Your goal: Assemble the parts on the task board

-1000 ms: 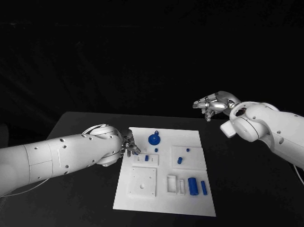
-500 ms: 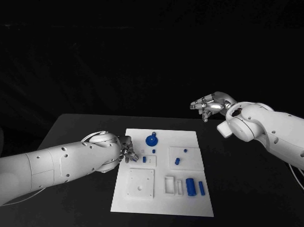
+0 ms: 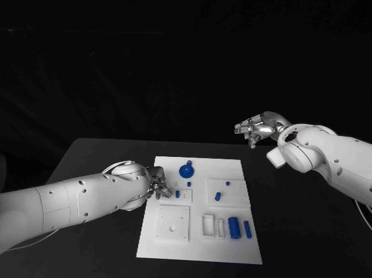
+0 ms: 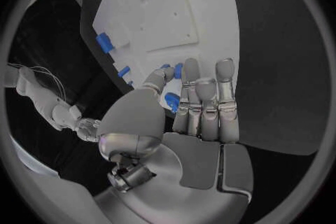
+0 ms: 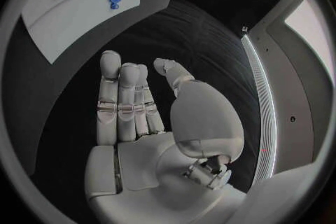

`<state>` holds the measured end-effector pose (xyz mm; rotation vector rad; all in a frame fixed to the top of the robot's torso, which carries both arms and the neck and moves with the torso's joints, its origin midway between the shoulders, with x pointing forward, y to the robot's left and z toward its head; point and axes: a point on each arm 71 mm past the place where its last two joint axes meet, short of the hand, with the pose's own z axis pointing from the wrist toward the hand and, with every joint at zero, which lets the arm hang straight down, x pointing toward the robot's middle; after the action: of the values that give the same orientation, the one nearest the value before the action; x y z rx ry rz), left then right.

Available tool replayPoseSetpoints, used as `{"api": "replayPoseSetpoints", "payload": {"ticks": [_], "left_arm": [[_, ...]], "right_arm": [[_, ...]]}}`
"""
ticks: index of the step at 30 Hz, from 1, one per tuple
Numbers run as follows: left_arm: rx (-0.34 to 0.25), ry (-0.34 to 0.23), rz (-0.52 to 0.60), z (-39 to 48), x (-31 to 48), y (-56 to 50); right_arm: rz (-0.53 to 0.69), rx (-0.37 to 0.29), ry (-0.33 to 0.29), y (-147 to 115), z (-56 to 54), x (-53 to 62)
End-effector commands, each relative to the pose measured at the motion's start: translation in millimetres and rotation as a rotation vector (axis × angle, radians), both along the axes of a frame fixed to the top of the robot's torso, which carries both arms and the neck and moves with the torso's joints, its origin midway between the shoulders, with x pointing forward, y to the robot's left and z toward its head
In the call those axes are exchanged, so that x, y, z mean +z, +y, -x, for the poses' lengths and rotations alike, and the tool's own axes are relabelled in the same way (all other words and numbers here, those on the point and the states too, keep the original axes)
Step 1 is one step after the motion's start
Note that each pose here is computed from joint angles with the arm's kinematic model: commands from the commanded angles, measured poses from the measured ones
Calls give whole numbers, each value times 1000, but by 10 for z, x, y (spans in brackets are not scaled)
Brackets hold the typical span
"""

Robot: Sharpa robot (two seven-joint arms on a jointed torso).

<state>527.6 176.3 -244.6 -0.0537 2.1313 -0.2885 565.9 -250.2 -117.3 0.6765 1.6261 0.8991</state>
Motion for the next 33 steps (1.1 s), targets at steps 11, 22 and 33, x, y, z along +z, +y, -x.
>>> {"api": "replayPoseSetpoints", "payload": {"ticks": [11,22,33], "left_arm": [[-42,-12,-3,4,-17,-57],[-30,-25,-7,-4,-12,-24],[-29,-34,-4,-15,-7,-24]], "right_arm": [[10,18,4,32,2,-2],[10,18,5,36,2,-4],[9,20,7,49,-1,-7]]}}
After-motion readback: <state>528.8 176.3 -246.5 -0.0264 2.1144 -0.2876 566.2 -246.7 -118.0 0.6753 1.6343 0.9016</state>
